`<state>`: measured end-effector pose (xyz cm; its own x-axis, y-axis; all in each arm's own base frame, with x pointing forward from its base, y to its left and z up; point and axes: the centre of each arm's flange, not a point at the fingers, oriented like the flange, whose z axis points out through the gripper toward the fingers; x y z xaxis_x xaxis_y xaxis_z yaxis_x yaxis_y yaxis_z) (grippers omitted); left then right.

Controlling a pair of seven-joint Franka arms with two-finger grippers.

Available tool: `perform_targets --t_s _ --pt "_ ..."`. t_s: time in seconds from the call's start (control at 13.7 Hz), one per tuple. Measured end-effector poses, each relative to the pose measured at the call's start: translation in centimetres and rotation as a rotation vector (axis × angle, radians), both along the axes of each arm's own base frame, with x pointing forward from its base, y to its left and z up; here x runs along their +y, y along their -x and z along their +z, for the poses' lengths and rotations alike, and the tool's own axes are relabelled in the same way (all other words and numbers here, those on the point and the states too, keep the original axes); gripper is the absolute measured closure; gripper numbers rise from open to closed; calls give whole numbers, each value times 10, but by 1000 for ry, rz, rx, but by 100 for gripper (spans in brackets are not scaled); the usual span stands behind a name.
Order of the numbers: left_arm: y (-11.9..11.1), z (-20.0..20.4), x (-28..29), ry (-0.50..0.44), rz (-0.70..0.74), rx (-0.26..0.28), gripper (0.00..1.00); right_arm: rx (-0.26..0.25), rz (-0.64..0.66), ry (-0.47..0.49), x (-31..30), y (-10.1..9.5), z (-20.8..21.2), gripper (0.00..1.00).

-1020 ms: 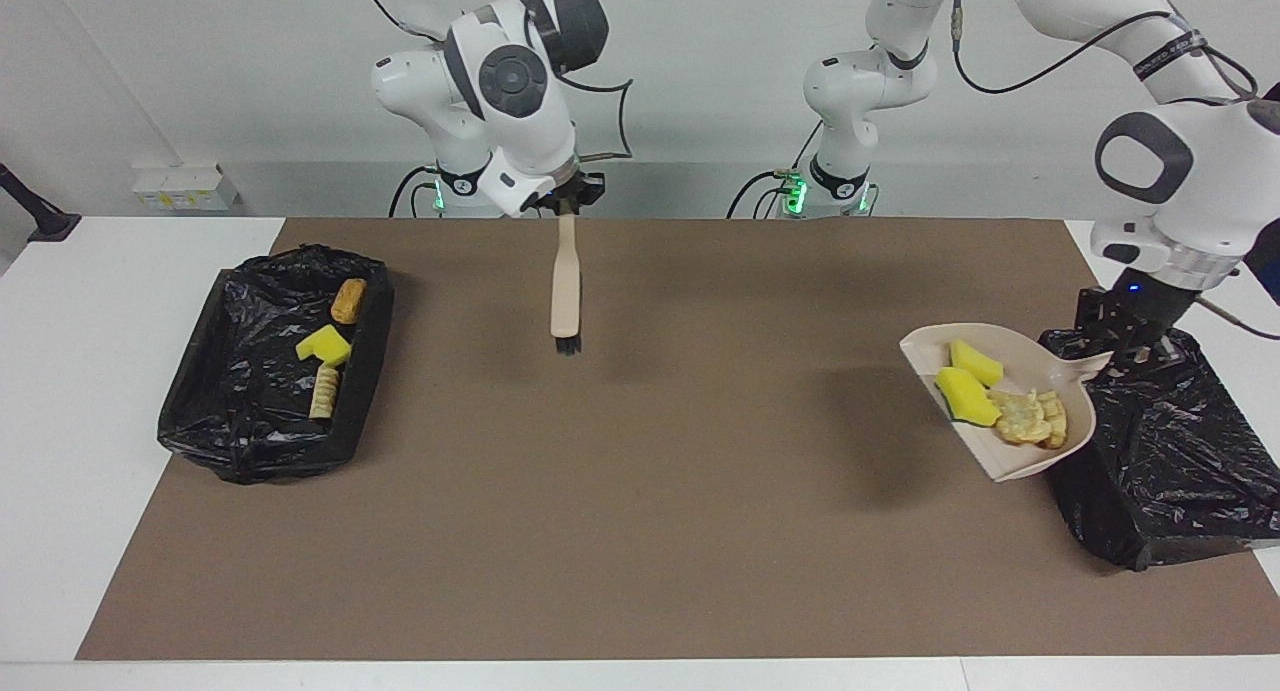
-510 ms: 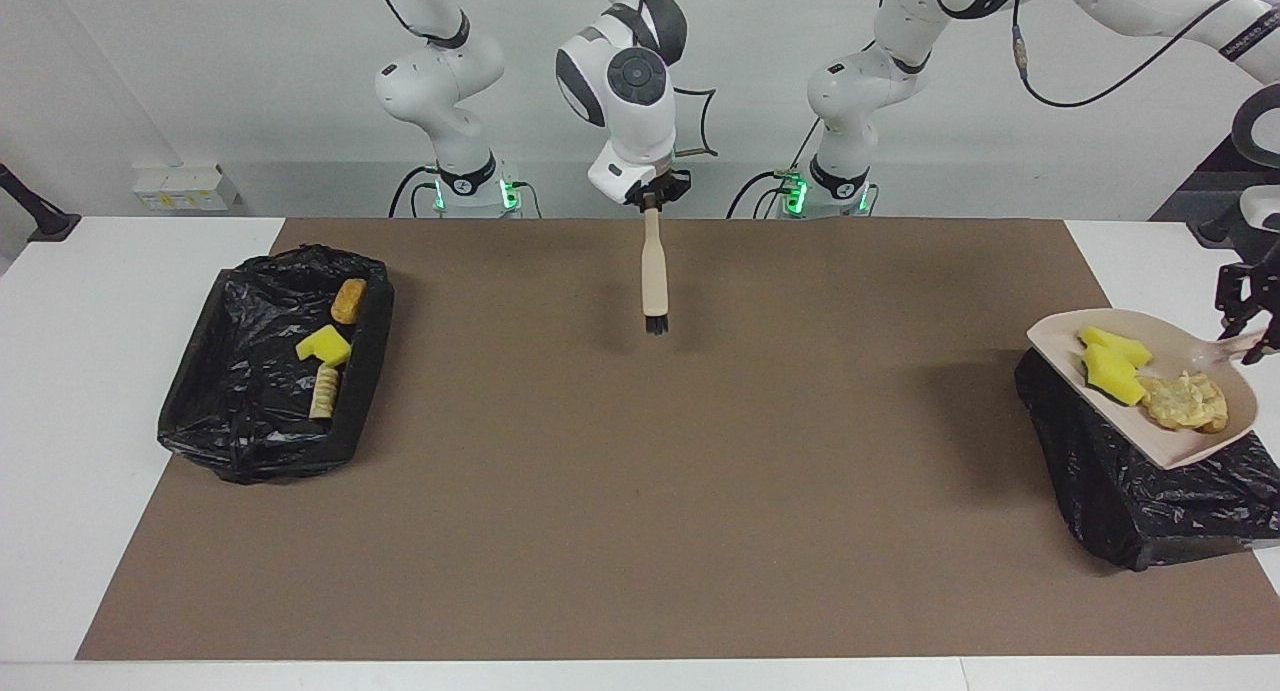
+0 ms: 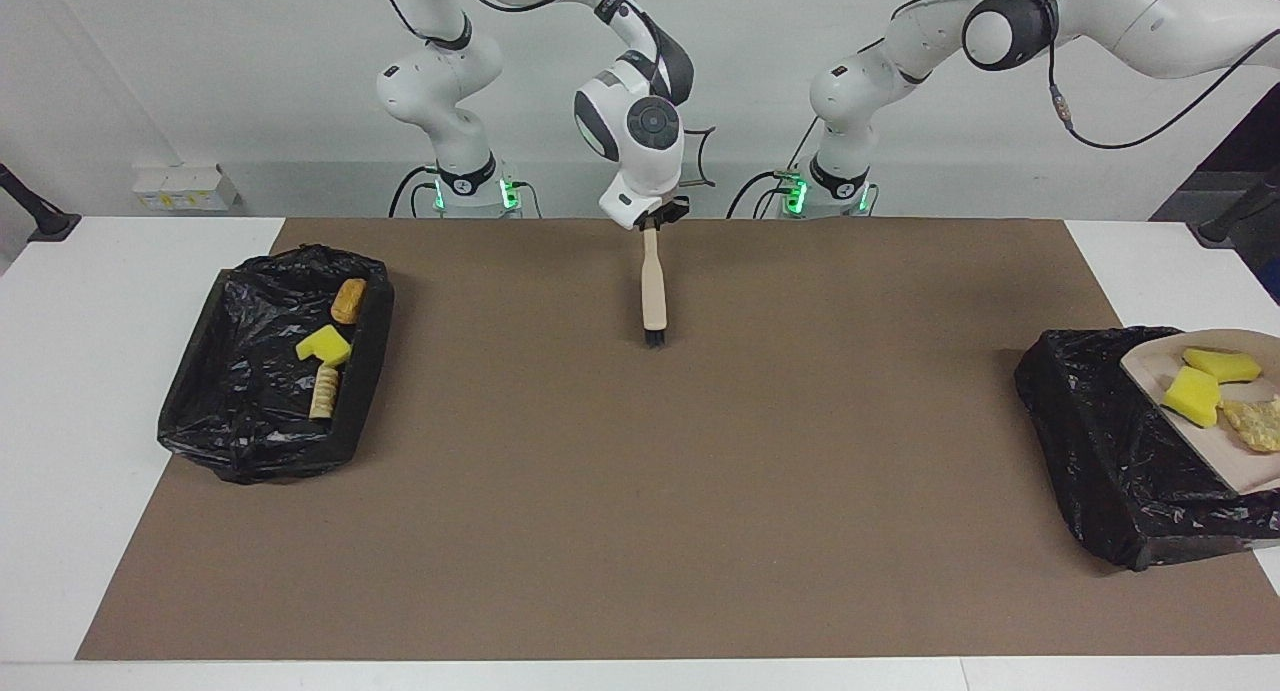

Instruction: Sweep and dump trash in bin

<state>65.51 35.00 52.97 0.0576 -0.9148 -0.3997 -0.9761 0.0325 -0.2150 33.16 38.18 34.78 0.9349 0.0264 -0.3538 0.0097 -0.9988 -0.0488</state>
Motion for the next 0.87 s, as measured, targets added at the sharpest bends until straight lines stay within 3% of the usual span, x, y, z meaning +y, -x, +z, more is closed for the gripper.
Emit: perform_targets --t_s 0.29,0.51,0.8,0.87 --pt "-5 4 -8 -99 -38 37 68 -6 8 -16 -10 -14 -6 73" --pt "-18 5 -32 -214 -86 76 68 3 7 -7 -10 -14 -12 73" --pt "-19 8 -32 -326 -52 97 68 5 6 -5 -10 -15 -14 73" --pt "-18 10 -30 -348 -49 100 68 5 7 -4 -10 -15 -14 67"
